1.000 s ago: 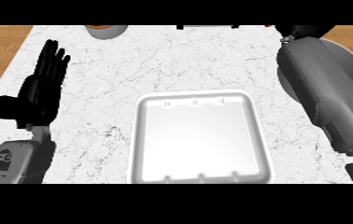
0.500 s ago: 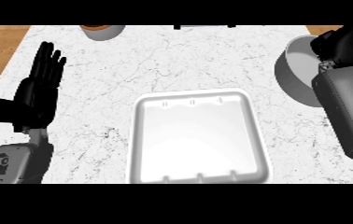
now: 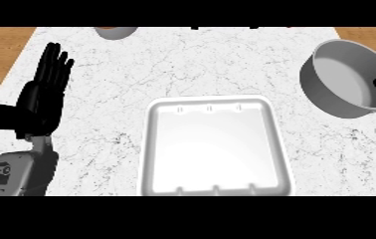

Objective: Pick the cupcake from the tray and place it in the pot

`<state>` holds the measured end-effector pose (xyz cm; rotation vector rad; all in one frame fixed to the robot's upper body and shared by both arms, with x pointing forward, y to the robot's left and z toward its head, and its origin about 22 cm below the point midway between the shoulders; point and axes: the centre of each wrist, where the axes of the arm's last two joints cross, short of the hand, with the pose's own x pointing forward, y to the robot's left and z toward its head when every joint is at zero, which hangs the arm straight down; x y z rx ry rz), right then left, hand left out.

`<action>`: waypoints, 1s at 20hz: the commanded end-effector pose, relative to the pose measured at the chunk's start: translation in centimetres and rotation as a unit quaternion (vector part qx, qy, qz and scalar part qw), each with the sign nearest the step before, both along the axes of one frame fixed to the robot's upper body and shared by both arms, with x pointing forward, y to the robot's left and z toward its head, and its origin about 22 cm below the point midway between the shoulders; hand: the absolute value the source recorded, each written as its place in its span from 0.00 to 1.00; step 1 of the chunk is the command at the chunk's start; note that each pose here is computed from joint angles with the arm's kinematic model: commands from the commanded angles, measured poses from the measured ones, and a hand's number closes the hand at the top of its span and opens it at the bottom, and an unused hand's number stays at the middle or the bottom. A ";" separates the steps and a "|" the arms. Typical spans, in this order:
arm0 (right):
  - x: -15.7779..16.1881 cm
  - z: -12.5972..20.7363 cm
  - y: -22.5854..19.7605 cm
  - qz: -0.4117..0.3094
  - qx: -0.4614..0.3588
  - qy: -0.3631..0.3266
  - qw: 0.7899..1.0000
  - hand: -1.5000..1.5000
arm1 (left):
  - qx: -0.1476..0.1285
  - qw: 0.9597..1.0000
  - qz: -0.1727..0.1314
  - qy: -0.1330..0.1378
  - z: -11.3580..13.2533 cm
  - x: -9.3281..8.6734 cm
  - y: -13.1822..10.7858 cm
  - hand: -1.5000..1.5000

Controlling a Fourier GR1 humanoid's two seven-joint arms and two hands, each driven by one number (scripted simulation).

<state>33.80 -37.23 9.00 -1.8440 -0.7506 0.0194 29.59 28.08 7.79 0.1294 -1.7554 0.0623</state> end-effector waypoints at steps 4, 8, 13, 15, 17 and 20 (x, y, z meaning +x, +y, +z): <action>-1.7 -2.6 -3.3 -0.038 0.072 0.053 0.995 1.00 | -0.001 1.000 -0.008 0.004 -0.7 -0.7 -0.5 0.50; -2.3 -4.8 -2.6 -0.032 0.198 -0.021 0.980 0.00 | -0.005 1.000 0.000 -0.009 1.5 0.1 -1.1 0.50; -1.8 -6.2 -4.8 0.049 0.203 -0.009 0.978 0.00 | -0.005 1.000 -0.017 -0.005 0.6 0.4 -1.6 0.50; -2.0 -5.2 -5.3 0.069 0.184 -0.031 0.980 0.00 | -0.002 1.000 -0.019 0.006 0.3 -0.3 -1.5 0.50; -1.4 -3.6 -6.1 0.085 0.167 -0.080 0.979 0.00 | -0.003 1.000 -0.014 -0.006 0.4 1.2 -0.4 0.50; -0.9 -3.1 -3.7 0.109 0.161 -0.154 0.969 0.00 | 0.000 1.000 -0.015 -0.006 0.0 1.0 -0.8 0.50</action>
